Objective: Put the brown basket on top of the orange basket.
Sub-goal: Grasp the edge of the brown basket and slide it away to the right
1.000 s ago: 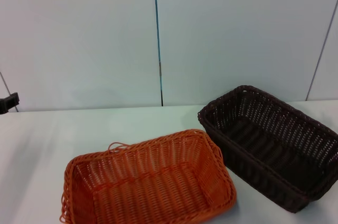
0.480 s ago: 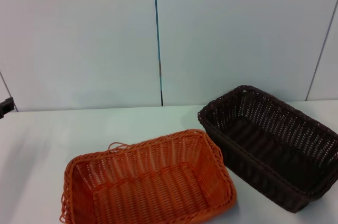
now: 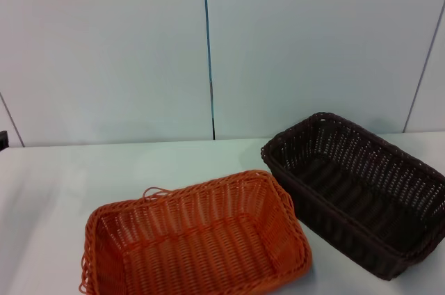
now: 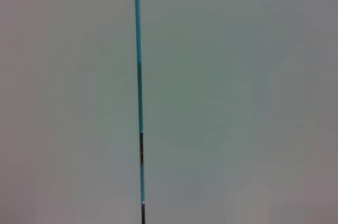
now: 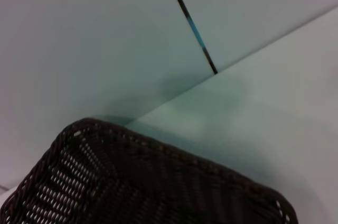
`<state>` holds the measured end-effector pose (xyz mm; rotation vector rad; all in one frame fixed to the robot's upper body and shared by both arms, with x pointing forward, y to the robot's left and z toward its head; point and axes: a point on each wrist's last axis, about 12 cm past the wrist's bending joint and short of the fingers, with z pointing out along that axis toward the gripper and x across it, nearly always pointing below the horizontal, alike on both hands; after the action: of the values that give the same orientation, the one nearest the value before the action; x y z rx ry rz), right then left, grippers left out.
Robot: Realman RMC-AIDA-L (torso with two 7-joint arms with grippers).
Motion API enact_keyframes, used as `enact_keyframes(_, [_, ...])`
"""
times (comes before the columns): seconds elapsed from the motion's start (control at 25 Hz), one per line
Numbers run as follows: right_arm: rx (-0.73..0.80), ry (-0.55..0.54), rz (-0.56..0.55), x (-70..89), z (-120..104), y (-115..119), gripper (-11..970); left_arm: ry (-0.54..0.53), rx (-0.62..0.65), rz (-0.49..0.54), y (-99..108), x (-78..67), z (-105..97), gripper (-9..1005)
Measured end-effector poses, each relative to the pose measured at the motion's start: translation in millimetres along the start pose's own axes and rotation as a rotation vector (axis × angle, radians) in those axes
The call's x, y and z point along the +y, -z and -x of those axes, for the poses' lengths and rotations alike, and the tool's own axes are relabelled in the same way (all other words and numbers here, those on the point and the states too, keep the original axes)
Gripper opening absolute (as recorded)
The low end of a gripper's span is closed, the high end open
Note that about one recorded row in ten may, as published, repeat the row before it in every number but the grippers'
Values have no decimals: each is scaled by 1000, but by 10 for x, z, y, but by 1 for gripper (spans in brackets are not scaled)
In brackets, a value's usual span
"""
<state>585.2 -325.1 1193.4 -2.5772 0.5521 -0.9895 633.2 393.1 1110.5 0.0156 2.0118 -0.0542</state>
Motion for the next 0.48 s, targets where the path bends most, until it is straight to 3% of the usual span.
enact_keyframes(0.48, [-102,6,-9,-74,-39,16,924,-111,28,17,-31,-18,18,660])
